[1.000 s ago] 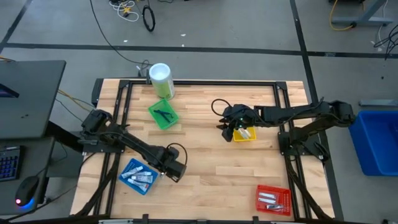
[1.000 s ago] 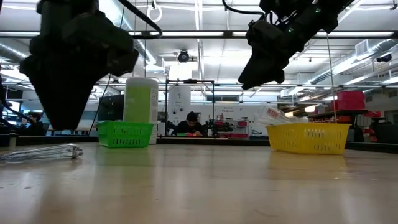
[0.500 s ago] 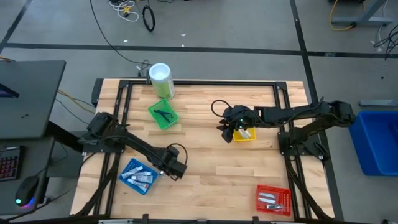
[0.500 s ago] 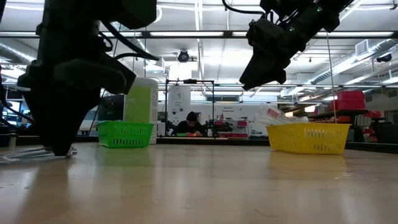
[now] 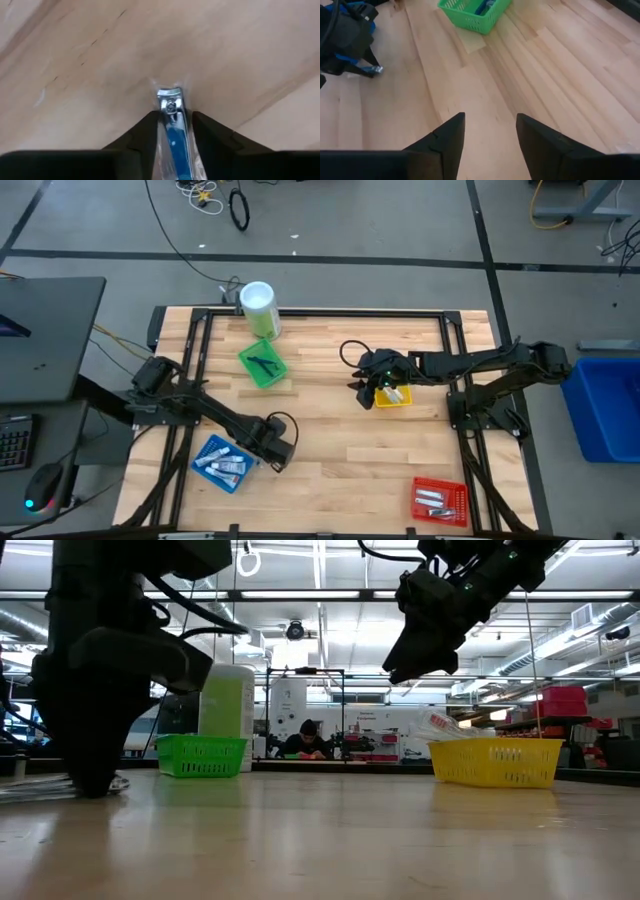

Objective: Pick & Place Travel size toiletries
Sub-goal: Put the nail cutter into the red bin

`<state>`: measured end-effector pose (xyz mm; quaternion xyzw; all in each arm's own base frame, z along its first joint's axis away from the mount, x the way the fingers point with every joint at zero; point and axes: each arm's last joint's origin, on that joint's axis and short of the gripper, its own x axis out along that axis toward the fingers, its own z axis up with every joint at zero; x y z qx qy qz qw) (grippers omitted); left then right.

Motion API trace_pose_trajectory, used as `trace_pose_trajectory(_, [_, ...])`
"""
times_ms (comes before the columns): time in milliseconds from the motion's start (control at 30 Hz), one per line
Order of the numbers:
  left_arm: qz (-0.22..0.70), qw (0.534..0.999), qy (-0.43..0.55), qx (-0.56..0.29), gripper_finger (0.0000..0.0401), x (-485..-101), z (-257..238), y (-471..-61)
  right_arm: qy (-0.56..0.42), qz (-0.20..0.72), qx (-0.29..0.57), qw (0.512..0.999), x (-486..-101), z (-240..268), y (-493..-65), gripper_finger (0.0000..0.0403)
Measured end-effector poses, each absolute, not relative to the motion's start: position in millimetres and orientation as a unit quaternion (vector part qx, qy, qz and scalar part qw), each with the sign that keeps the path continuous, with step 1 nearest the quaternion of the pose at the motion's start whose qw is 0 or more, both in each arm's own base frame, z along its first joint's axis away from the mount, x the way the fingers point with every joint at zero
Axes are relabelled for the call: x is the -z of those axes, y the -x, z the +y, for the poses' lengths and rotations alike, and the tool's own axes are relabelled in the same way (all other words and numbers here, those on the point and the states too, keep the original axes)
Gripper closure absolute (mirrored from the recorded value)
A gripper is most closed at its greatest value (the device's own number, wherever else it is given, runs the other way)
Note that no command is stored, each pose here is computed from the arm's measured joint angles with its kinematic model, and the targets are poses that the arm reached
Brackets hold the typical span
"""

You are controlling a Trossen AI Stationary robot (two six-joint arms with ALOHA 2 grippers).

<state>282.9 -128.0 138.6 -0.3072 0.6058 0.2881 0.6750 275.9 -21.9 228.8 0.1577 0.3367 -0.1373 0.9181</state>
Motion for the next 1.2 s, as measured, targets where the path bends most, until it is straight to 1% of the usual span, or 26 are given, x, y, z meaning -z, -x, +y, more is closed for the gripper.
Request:
trace_pose_trajectory(167, [0.563, 0.721, 0.284, -0.287, 0.0327, -152.9, -121.7, -284.2, -0.145, 0.331, 0.131, 0.923, -230.0, -21.9, -276.9, 0.0205])
trace_pose_trajectory(267, [0.546, 0.737, 0.278, -0.285, 0.0349, -162.3, -118.8, -283.5, -0.139, 0.327, 0.127, 0.926, -230.8, -20.9, -277.6, 0.0198])
trace_pose_trajectory(400, [0.521, 0.756, 0.287, -0.272, 0.0347, -181.3, -112.1, -282.1, -0.139, 0.312, 0.124, 0.932, -233.2, -21.0, -279.6, 0.0192])
trace_pose_trajectory(533, [0.475, 0.792, 0.288, -0.253, 0.0332, -203.1, -105.4, -282.4, -0.139, 0.303, 0.123, 0.935, -234.7, -21.1, -280.8, 0.0190])
trace_pose_trajectory(667, [0.448, 0.820, 0.278, -0.224, 0.0339, -213.3, -100.8, -287.3, -0.137, 0.302, 0.118, 0.936, -235.2, -20.9, -281.1, 0.0193])
trace_pose_trajectory(767, [0.422, 0.847, 0.262, -0.189, 0.0344, -217.8, -98.6, -296.6, -0.139, 0.306, 0.080, 0.939, -235.4, -18.3, -281.5, 0.0200])
trace_pose_trajectory(933, [0.349, 0.891, 0.243, -0.156, 0.0337, -227.6, -91.8, -314.2, -0.147, 0.282, -0.020, 0.948, -226.8, -3.3, -281.4, 0.0207])
trace_pose_trajectory(1033, [0.295, 0.913, 0.222, -0.175, 0.0338, -237.1, -83.5, -320.1, -0.137, 0.235, -0.063, 0.960, -219.2, 9.7, -279.7, 0.0206])
trace_pose_trajectory(1100, [0.252, 0.923, 0.205, -0.205, 0.0340, -244.2, -78.9, -322.1, -0.132, 0.201, -0.082, 0.967, -214.7, 17.0, -277.2, 0.0200])
trace_pose_trajectory(1200, [0.174, 0.937, 0.169, -0.249, 0.0339, -256.4, -74.9, -327.4, -0.130, 0.129, -0.081, 0.980, -214.8, 24.1, -274.2, 0.0185])
